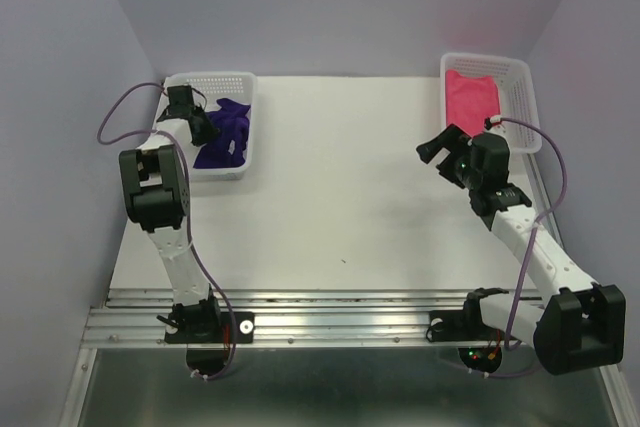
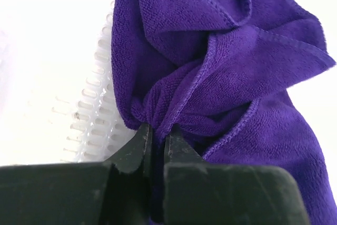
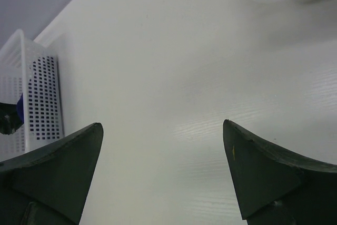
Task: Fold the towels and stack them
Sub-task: Grab crumpled towel, then move the towel to the center of the board
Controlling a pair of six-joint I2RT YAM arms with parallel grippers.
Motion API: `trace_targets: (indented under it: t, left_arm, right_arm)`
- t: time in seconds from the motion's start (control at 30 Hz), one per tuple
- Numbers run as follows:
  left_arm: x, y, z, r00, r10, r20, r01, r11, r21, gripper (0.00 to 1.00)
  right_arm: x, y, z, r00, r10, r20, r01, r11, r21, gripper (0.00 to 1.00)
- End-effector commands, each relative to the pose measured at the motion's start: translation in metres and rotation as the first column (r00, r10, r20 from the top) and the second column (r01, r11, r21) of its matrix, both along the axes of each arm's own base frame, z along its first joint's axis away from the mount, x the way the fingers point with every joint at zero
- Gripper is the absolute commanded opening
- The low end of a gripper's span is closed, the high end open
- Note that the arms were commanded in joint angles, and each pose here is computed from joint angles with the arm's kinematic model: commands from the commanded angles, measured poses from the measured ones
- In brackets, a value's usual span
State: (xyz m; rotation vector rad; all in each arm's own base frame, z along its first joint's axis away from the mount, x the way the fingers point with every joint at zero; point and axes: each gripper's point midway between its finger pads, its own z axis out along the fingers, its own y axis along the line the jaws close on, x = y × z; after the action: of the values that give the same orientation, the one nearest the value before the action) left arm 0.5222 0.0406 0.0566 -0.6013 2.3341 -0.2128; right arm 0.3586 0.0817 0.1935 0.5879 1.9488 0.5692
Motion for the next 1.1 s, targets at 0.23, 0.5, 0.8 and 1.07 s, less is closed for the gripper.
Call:
trace_targets:
  t: [0.23,0.5,0.8,1.07]
  left_arm:
    - [-0.016,-0.013,0.212,0.899,-0.012,0.438,0.023,1.0,-0.019,0.0]
    - [-0.07,-0.072,0.375,0.692,-0.102,0.714,0.127,0.992,0.019,0.0]
    - [-0.117,-0.232,0.383,0.552,-0.422,0.719,0.542,0.837,0.076,0.14]
    - [-0.133,-0.175,0.215,0.893,-0.226,0.389,0.23,0.973,0.037,0.99]
  right_arm:
    - [0.002,-0.007,0.046,0.979,-0.04,0.199,0.037,0.999,0.018,1.0]
    - [-0.011,-0.009,0.037,0.983,-0.013,0.185,0.018,1.0,-0.024,1.0]
    - [-0.032,-0.027,0.029,0.989,-0.063,0.135,0.077,0.992,-0.102,1.0]
    - [-0.046,-0.053,0.003,0.985,-0.171,-0.018,0.164,0.964,-0.211,1.0]
